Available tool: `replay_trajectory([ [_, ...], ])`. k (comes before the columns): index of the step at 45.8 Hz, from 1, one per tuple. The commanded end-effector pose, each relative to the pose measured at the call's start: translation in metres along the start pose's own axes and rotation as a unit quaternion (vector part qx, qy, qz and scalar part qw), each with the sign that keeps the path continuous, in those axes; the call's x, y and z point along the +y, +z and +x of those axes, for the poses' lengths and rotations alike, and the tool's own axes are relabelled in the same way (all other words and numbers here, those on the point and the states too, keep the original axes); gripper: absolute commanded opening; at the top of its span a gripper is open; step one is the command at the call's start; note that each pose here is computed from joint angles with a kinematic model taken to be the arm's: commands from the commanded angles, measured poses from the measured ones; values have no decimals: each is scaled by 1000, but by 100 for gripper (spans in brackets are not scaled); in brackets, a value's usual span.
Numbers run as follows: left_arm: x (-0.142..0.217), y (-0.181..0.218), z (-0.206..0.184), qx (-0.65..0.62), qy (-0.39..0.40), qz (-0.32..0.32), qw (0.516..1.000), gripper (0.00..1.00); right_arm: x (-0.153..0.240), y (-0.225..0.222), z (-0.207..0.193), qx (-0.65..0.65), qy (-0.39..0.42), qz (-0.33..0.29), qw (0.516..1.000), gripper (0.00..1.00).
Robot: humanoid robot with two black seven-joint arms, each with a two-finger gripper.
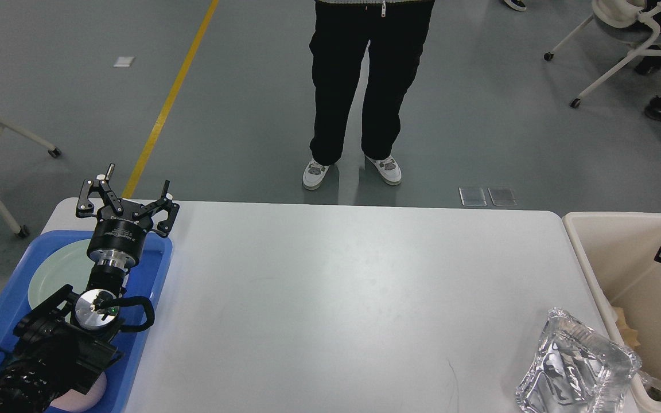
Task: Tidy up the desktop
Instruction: 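Move the right gripper to the crumpled foil bag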
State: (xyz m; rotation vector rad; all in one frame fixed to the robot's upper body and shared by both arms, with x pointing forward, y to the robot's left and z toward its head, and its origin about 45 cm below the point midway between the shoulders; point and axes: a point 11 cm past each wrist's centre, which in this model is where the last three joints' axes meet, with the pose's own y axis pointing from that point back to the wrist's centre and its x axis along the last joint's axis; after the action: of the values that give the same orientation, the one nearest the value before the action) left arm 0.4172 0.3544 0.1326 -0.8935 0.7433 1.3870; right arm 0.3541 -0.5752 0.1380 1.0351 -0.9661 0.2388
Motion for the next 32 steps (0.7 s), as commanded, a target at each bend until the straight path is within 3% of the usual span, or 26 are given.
replay_trajectory([
  [1,0,-1,0,1,0,0,1000,97,10,-58,48,-39,19,57,997,100],
  [10,0,-1,0,1,0,0,1000,97,61,-133,79,-95,-69,131,984,100],
  [20,0,-1,0,1,0,0,1000,97,193,-219,48,-86,-248,250,932,100],
  [26,0,-1,0,1,0,0,1000,97,244,-226,19,-25,-302,275,913,100],
  [32,0,-1,0,1,0,0,1000,97,242,-212,7,-23,-315,263,912,100],
])
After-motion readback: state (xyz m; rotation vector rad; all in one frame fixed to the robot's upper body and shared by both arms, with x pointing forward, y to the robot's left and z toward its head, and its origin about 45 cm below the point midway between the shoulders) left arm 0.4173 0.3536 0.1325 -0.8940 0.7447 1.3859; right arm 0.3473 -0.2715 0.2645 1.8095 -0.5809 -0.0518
